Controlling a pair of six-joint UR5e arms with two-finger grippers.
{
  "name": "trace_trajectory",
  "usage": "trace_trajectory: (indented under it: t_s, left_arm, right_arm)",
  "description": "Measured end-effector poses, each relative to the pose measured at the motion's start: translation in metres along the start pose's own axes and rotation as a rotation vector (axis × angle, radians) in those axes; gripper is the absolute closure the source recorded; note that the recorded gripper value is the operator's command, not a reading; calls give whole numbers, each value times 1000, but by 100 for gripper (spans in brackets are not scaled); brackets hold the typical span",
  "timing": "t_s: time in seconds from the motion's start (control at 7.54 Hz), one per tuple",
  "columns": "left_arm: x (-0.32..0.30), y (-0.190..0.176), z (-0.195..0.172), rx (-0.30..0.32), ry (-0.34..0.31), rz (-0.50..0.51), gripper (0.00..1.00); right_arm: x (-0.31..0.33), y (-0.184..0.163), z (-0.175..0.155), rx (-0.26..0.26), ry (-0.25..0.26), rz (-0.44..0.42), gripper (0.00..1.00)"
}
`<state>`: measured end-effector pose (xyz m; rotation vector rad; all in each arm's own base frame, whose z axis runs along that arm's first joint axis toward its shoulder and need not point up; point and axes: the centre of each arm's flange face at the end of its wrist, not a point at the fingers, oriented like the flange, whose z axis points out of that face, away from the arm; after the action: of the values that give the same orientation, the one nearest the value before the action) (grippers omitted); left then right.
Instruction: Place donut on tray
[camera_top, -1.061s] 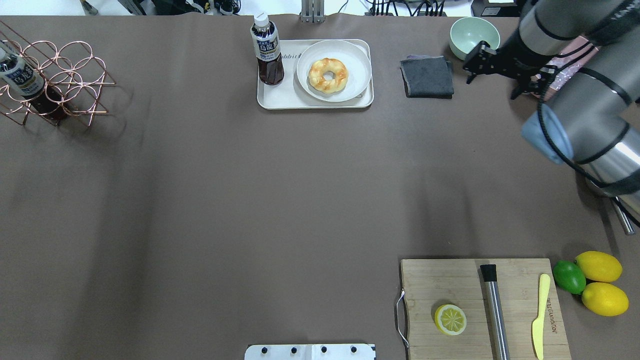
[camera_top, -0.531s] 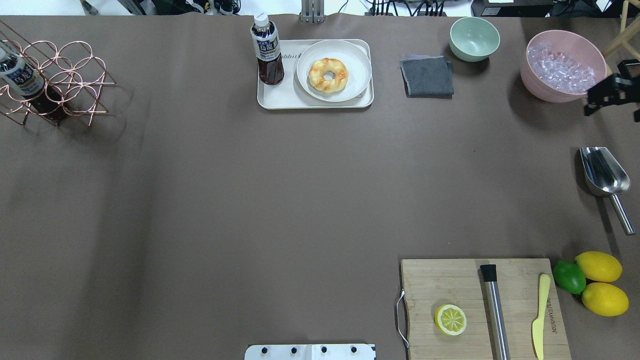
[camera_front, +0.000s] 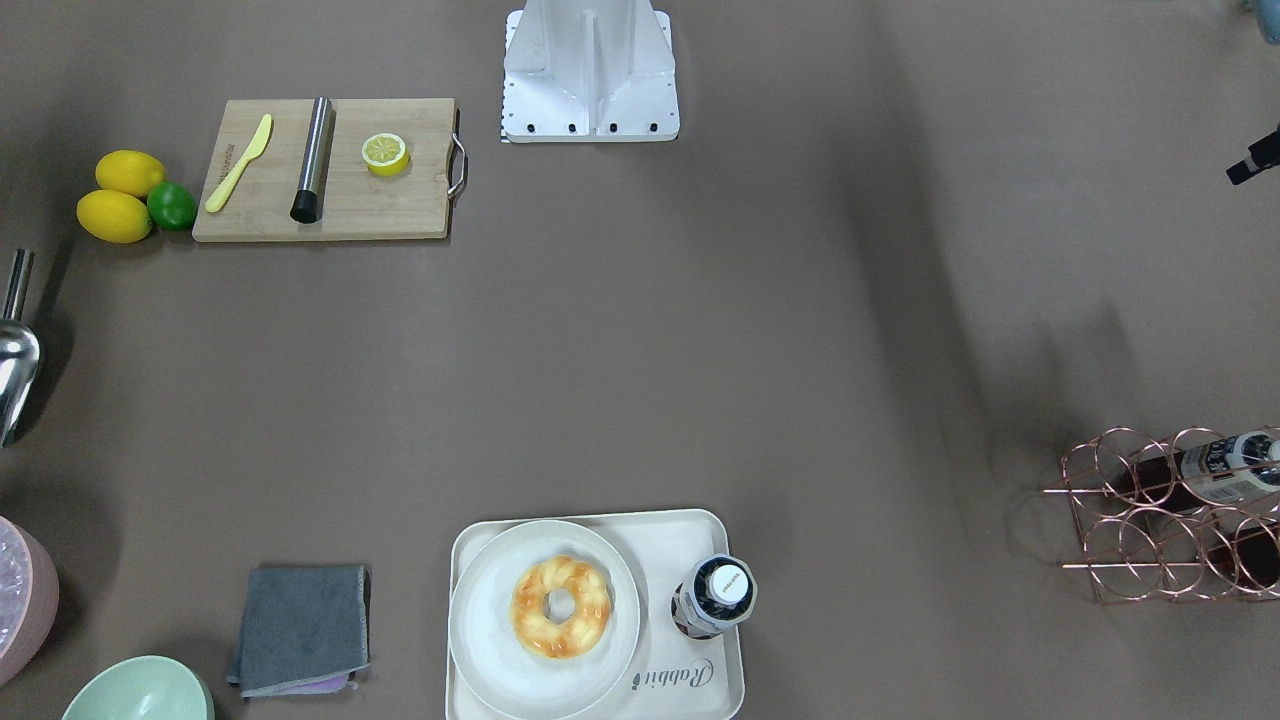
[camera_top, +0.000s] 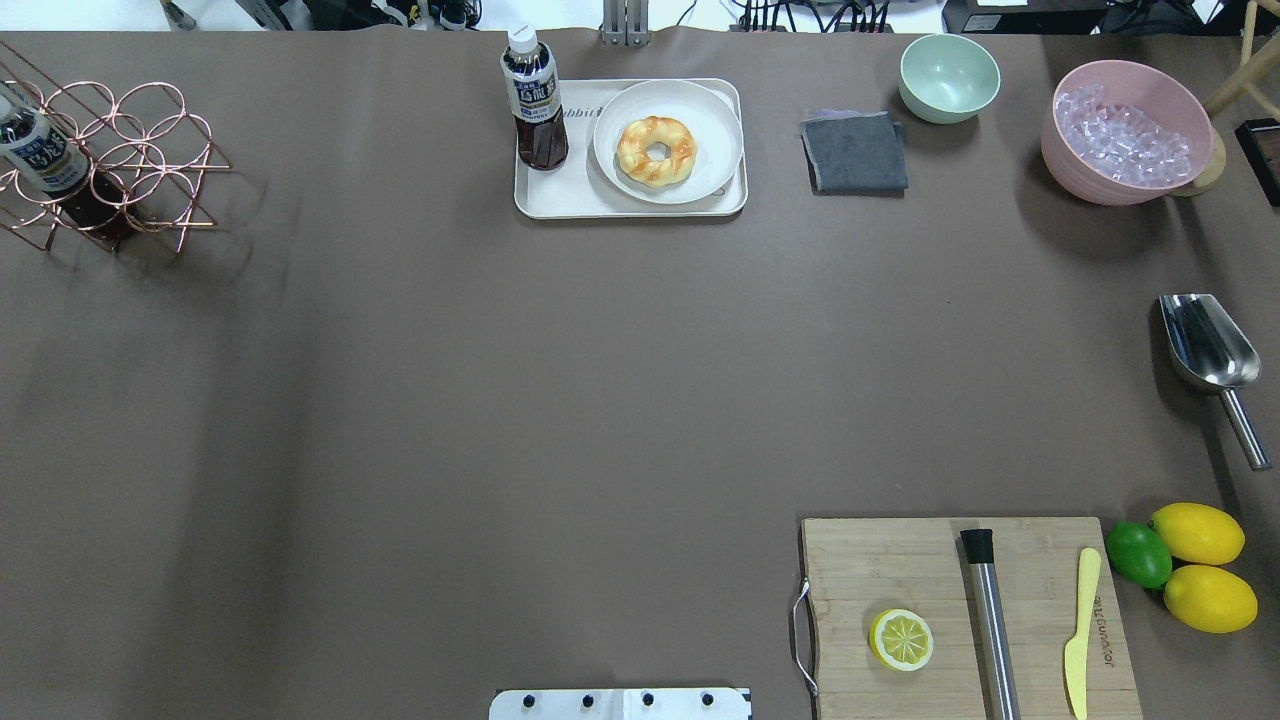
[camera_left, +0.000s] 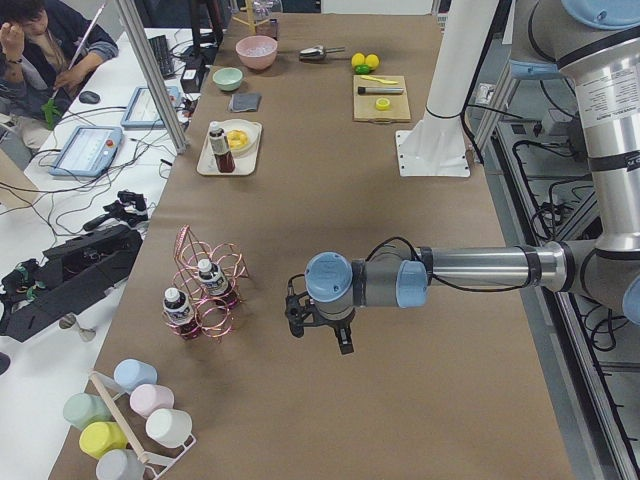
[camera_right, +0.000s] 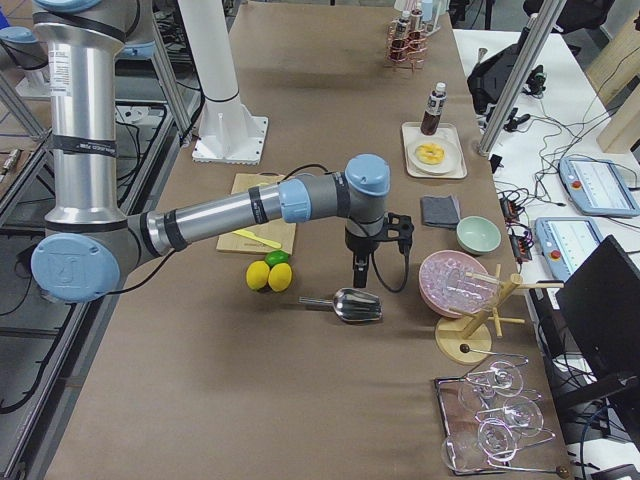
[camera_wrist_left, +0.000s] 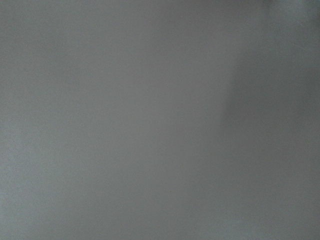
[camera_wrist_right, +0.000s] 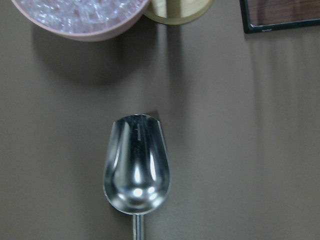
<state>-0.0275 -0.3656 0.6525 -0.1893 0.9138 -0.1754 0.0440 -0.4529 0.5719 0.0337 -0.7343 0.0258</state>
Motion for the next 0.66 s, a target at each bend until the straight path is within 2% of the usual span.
trace_trajectory:
  t_s: [0.27, 0.66]
  left_arm:
    - [1, -1, -1, 1, 0, 1, 1]
    - [1, -1, -1, 1, 0, 1, 1]
  right_arm:
    - [50, 27, 1, -2, -7, -21, 0]
    - [73, 46, 9, -18, -5, 8, 0]
